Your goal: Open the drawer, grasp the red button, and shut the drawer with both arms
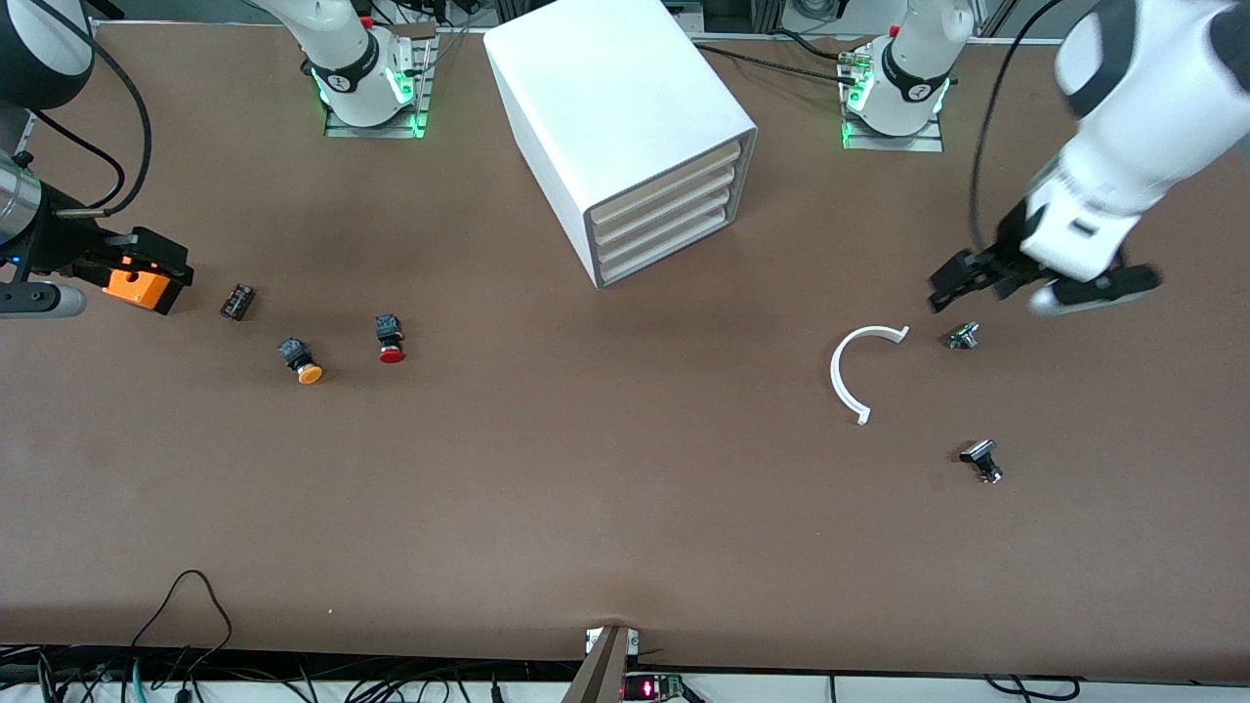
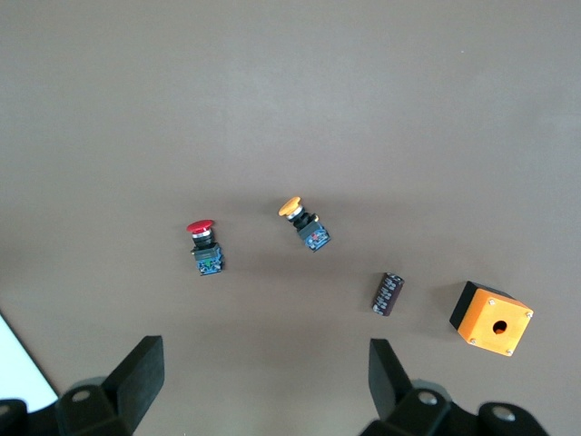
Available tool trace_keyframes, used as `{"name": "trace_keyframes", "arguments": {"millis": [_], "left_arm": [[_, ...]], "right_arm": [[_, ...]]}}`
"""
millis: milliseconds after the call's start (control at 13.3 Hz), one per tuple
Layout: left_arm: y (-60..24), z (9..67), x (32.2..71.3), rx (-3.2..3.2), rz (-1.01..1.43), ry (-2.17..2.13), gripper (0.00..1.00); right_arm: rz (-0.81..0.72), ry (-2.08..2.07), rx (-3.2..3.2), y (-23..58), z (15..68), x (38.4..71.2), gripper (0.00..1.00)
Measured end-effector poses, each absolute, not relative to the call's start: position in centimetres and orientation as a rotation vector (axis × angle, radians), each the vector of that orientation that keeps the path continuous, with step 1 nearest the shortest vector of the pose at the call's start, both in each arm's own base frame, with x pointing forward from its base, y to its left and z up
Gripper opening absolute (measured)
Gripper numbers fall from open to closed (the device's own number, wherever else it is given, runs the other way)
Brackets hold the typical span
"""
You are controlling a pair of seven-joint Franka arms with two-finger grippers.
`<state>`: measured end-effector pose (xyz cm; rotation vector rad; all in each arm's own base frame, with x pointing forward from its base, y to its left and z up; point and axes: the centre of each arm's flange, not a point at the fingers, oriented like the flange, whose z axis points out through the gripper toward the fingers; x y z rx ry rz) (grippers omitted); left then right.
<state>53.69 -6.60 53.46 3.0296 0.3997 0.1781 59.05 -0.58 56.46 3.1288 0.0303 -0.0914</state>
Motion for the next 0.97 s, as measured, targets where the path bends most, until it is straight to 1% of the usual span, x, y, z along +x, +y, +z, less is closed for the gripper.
{"name": "trace_keyframes", "arguments": {"millis": [300,450,675,975], "left_arm": [[-4.9,58.6,51.9,3.193,0.174,0.266,1.0],[-4.0,59.1,51.6,3.206,0.132,0.191,1.0],[-2.5,58.7,52.1,3.202,0.091,0.188,1.0],[-2.8,58.9,52.5,3.185,0.079,0.181,1.0]], "right_arm": [[-0.088,0.025,3.098,-1.2,56.6,59.1,1.0],[-0.072,0.0,3.096,-1.9,57.1,59.1,1.0],[-0.048,-0.053,3.094,-3.9,58.0,58.8,1.0],[-0.051,-0.044,3.094,-3.6,57.9,58.9,1.0]]}}
